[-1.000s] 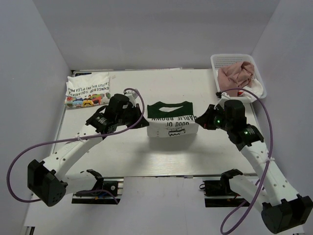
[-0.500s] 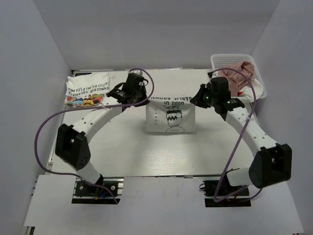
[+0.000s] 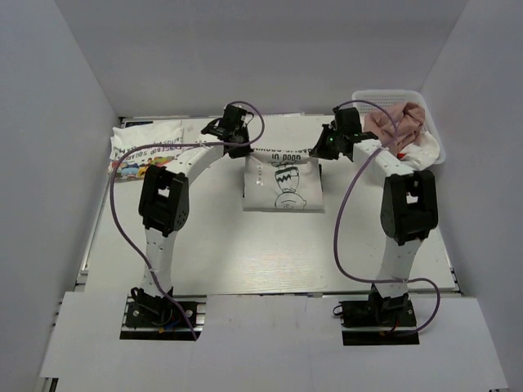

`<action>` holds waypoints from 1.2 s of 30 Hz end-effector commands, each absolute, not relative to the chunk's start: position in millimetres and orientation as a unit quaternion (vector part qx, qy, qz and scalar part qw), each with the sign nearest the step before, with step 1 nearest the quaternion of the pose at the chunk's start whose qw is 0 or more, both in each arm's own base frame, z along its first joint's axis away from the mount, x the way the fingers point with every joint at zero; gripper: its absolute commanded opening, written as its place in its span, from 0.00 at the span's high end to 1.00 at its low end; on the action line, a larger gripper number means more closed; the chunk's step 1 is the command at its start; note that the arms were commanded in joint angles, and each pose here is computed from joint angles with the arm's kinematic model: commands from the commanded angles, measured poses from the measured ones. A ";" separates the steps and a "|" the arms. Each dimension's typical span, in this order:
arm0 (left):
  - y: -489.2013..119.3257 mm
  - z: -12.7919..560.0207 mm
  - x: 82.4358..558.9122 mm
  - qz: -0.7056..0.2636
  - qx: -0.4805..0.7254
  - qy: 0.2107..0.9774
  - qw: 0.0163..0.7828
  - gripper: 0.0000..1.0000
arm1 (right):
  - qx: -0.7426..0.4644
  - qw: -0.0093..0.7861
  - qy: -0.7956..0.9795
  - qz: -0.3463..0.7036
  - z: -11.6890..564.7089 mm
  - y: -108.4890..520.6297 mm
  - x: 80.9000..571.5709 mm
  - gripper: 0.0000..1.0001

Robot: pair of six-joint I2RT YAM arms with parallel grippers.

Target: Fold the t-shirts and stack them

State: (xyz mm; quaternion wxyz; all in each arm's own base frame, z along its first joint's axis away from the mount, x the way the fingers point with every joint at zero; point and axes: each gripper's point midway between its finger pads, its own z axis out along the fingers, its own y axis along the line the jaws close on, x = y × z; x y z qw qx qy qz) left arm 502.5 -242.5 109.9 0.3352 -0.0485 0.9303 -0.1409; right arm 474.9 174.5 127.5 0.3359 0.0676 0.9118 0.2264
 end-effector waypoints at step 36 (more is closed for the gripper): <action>-292.1 115.7 572.2 -0.289 0.068 0.865 0.406 0.77 | 0.184 0.352 0.899 0.184 97.0 126.7 510.0 1.00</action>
